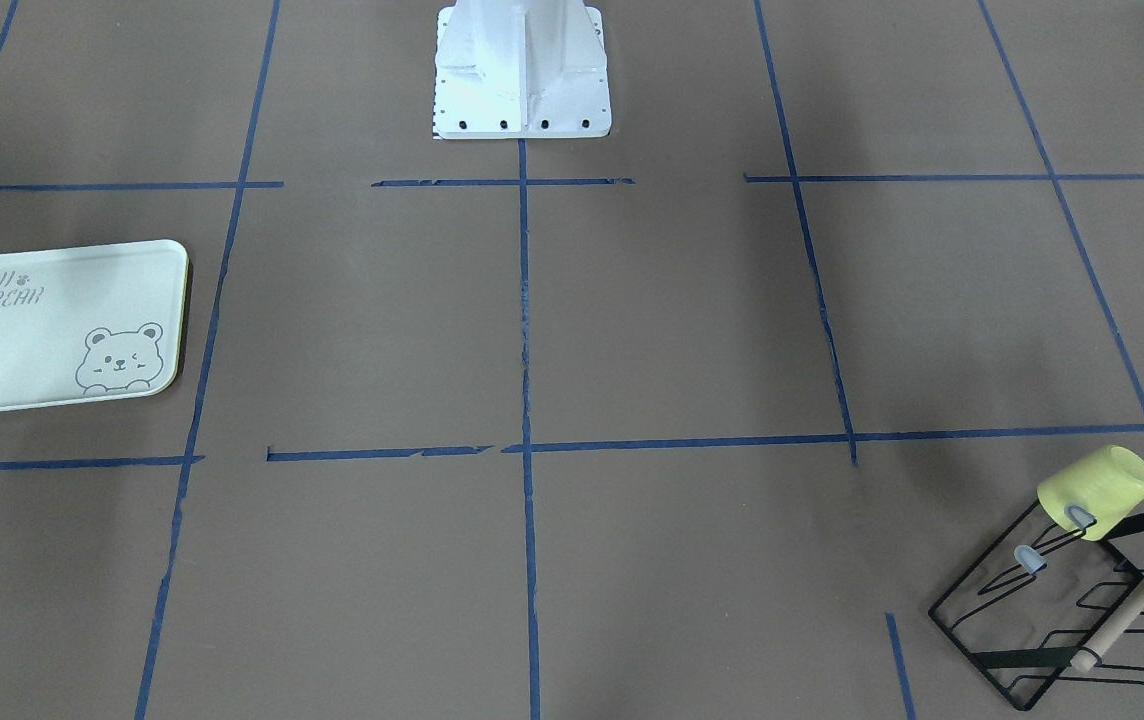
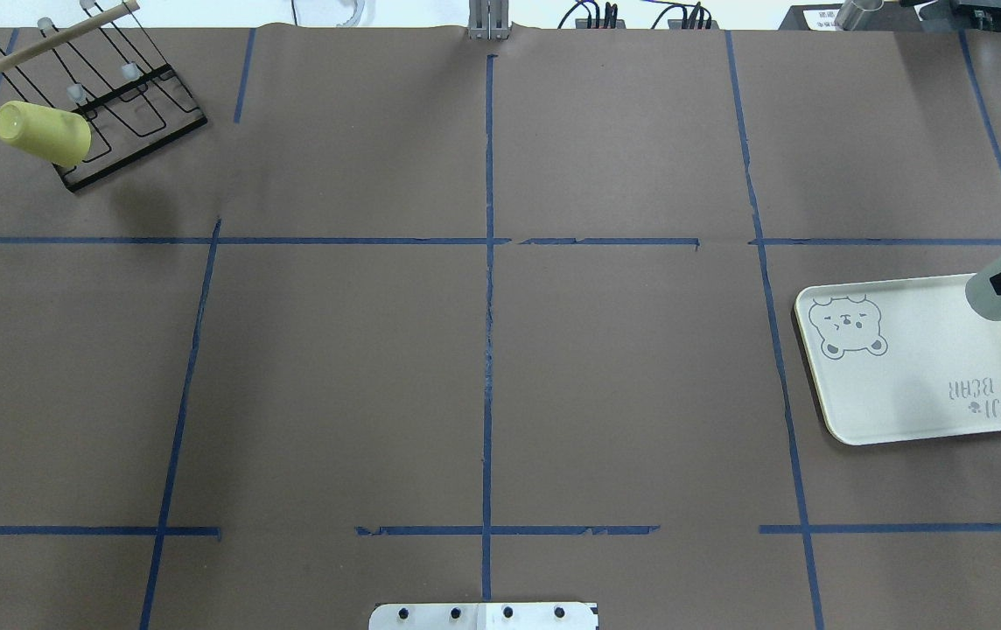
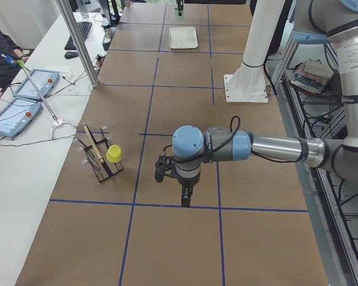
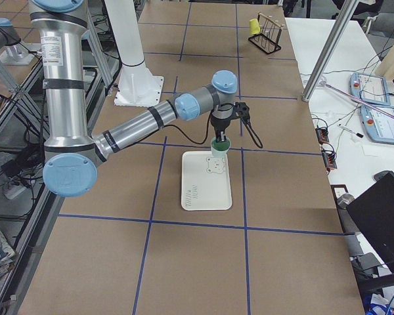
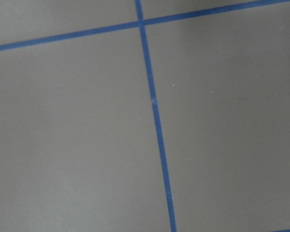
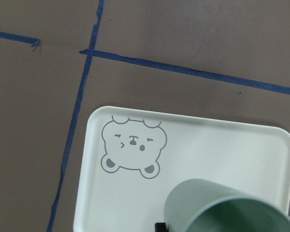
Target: Left arm grabs green cup and hands to right arm on tray
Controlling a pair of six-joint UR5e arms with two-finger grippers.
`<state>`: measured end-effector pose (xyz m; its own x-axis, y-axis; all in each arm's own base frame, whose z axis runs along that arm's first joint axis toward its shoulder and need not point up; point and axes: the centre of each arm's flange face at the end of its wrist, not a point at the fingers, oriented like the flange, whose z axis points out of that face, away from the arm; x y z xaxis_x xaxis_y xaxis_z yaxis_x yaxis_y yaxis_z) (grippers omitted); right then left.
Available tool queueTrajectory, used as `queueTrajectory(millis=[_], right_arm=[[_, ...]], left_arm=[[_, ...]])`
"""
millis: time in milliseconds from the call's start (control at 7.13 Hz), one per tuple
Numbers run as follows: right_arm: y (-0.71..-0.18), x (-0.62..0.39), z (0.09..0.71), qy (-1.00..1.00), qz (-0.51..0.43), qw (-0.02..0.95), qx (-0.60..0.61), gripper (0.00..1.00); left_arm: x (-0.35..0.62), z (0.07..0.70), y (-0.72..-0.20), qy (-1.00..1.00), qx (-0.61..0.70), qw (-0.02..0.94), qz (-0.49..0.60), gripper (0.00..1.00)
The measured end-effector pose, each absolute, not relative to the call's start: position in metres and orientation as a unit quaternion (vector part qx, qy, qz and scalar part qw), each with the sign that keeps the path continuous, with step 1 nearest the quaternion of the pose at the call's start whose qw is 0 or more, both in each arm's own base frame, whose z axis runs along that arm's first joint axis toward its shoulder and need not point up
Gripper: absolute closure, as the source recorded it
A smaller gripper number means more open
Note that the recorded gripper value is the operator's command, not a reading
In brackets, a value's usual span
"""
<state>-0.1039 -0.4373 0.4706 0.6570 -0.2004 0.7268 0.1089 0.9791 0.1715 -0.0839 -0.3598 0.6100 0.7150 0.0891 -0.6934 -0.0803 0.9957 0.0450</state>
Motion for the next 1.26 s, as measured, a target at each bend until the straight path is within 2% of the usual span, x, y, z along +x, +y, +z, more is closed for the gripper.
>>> queueTrajectory(millis=[421,841,982,1122,1262], right_arm=[[-0.444,-0.115,0.509,-0.382,-0.039,0.920,0.078,1.00],[-0.437,-0.174,0.542,-0.366,-0.038,0.926,0.080,0.97],[-0.433,-0.188,0.546,-0.359,-0.043,0.929,0.079,0.82],[-0.430,-0.197,0.551,-0.354,-0.049,0.931,0.075,0.48],[-0.428,-0.205,0.557,-0.350,-0.054,0.933,0.068,0.03]], left_arm=[[-0.084,0.609,-0.356,0.387,0.006,0.921,0.039,0.00],[-0.084,0.606,-0.358,0.392,0.006,0.920,0.032,0.00],[-0.084,0.607,-0.358,0.392,0.005,0.920,0.031,0.00],[-0.084,0.608,-0.358,0.392,0.004,0.920,0.031,0.00],[-0.084,0.609,-0.358,0.392,0.004,0.919,0.030,0.00]])
